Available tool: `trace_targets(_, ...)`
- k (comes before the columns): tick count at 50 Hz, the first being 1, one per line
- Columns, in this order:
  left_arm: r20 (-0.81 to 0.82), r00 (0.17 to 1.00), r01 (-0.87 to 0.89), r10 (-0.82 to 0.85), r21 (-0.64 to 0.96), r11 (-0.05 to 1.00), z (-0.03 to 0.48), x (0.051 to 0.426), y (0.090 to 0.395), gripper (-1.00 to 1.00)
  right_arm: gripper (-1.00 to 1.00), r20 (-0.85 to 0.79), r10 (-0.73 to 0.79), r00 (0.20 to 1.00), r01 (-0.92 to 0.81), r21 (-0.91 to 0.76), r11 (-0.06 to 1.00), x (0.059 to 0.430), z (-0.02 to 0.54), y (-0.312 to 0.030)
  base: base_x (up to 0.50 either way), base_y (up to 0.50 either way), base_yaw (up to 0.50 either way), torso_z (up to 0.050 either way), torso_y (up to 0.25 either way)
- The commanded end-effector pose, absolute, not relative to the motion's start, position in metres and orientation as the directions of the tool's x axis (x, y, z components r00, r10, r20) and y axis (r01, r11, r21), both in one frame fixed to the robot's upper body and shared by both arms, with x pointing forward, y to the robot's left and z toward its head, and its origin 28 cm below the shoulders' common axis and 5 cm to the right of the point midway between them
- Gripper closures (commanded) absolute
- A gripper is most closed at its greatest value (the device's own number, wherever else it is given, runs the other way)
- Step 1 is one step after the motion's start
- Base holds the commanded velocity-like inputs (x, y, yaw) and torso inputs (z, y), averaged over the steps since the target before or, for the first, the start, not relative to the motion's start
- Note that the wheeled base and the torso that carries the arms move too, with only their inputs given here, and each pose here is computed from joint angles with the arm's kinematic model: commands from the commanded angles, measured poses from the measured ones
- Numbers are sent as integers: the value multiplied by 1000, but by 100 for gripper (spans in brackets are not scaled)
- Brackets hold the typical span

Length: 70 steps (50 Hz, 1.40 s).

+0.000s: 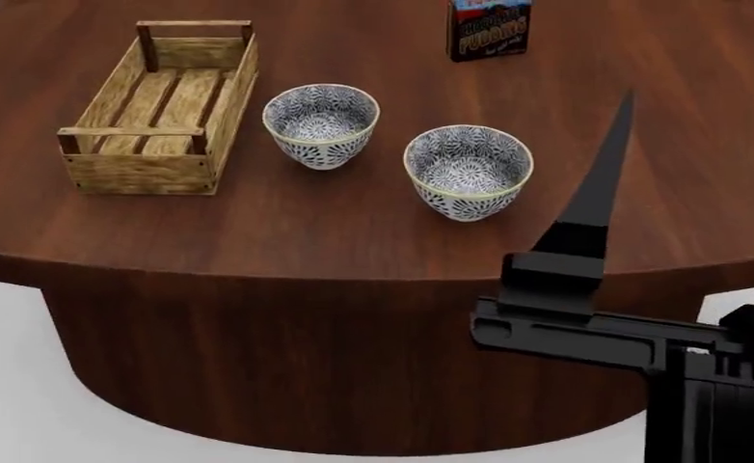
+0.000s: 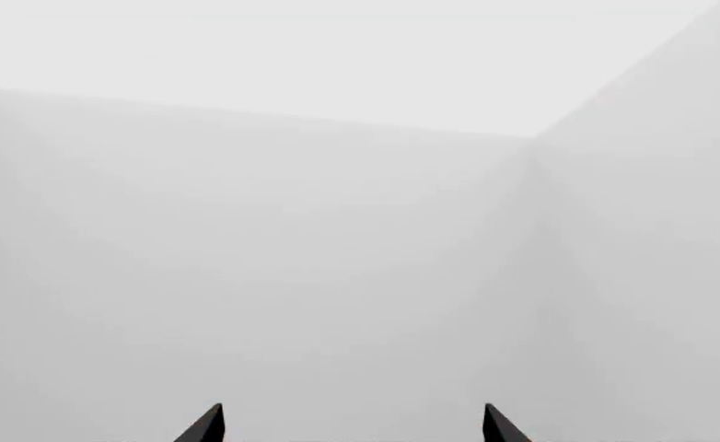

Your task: Stack the left bowl on the right bowl and place them in the tray.

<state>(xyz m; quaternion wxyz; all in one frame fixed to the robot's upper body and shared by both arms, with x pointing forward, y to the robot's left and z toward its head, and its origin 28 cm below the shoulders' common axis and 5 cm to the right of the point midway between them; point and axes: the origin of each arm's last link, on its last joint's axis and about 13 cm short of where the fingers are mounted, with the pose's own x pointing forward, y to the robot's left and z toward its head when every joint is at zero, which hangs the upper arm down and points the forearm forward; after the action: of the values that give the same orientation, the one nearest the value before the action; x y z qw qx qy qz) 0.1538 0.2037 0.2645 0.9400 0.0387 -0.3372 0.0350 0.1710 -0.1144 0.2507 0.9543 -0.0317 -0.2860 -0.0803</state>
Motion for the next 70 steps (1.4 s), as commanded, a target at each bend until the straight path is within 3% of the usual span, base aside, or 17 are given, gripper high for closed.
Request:
trace_targets(1, 613, 780, -176, 128, 18, 984, 266, 149, 211, -100, -100, 525, -166, 835, 198, -5, 980, 159, 253, -118, 324, 348, 0, 0, 0)
trace_targets(39, 617, 775, -178, 134, 10, 984, 264, 149, 210, -100, -100, 514, -186, 838, 205, 20, 979, 161, 252, -118, 430, 248, 0, 0, 0)
trace_targets(70, 614, 777, -180, 139, 6, 984, 260, 149, 210, -100, -100, 503, -193, 842, 211, 21, 977, 160, 250, -119, 472, 102, 0, 0, 1)
